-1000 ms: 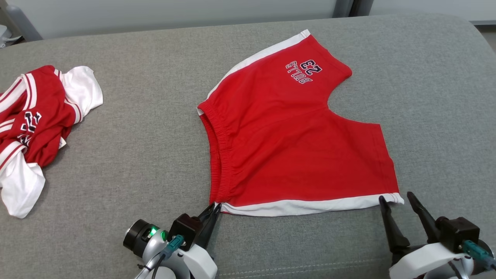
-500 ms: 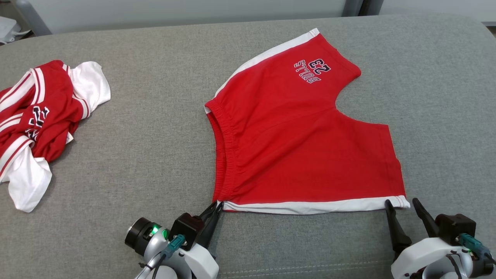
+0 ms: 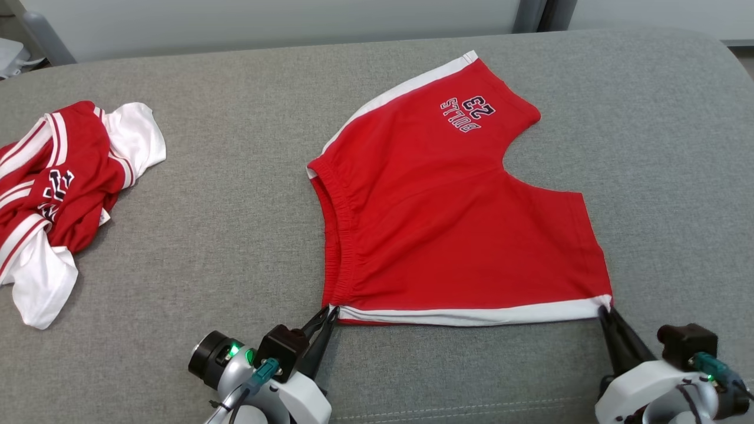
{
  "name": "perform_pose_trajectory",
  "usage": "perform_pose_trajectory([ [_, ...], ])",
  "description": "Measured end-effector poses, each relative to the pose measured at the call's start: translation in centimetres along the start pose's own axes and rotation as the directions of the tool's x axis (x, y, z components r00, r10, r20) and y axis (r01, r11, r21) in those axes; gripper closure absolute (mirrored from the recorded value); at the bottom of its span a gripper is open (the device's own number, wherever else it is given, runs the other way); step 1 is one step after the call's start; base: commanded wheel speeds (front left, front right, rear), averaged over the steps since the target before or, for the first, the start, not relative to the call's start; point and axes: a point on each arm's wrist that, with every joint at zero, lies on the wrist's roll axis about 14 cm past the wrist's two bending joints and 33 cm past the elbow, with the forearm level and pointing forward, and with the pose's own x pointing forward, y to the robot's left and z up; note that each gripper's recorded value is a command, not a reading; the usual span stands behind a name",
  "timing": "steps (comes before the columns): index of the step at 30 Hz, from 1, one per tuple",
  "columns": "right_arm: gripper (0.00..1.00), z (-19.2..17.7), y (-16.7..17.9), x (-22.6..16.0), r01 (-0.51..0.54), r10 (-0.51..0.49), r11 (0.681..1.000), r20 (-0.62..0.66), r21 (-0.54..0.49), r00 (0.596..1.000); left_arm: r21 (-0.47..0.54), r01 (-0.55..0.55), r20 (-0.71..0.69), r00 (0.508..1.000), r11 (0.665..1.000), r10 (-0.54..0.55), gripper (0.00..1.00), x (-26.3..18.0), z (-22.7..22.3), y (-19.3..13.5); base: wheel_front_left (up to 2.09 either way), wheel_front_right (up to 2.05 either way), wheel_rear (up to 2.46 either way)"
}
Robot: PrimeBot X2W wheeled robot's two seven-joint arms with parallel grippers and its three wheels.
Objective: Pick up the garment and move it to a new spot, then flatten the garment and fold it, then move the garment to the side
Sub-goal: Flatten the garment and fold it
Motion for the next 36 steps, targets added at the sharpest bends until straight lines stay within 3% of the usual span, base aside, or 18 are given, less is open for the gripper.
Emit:
perform_pose_trajectory([
  [6,1.00,3.7,-1.8,-1.2,0.031,-0.028,0.999,0.124,-0.024,0.992,-0.049,0.017,0.079,0.997,0.999,-0.013,1.00,-0.8,2.1,-1.1,0.00,0.00,0.00],
  [16,1.00,6.6,-3.5,-5.7,0.089,-0.079,0.996,0.256,-0.028,0.964,-0.112,0.056,0.163,0.986,0.992,-0.037,1.00,-2.9,5.5,-2.8,0.00,0.00,0.00],
  [26,1.00,5.2,-3.9,-10.0,0.098,-0.069,0.987,0.214,-0.131,0.975,-0.091,0.145,0.102,0.985,0.985,-0.136,1.00,-6.1,7.1,-4.7,0.00,0.00,0.00],
  [31,1.00,7.1,-3.3,-7.9,0.076,-0.066,0.997,0.251,-0.030,0.966,-0.202,0.149,0.080,0.988,0.968,-0.135,1.00,-5.6,6.7,-4.5,0.00,0.00,0.00],
  [36,1.00,9.1,-2.6,-3.2,0.029,-0.015,0.998,0.254,-0.052,0.967,-0.334,0.128,0.065,0.992,0.934,-0.112,1.00,-3.4,6.1,-3.5,0.00,0.00,0.00],
])
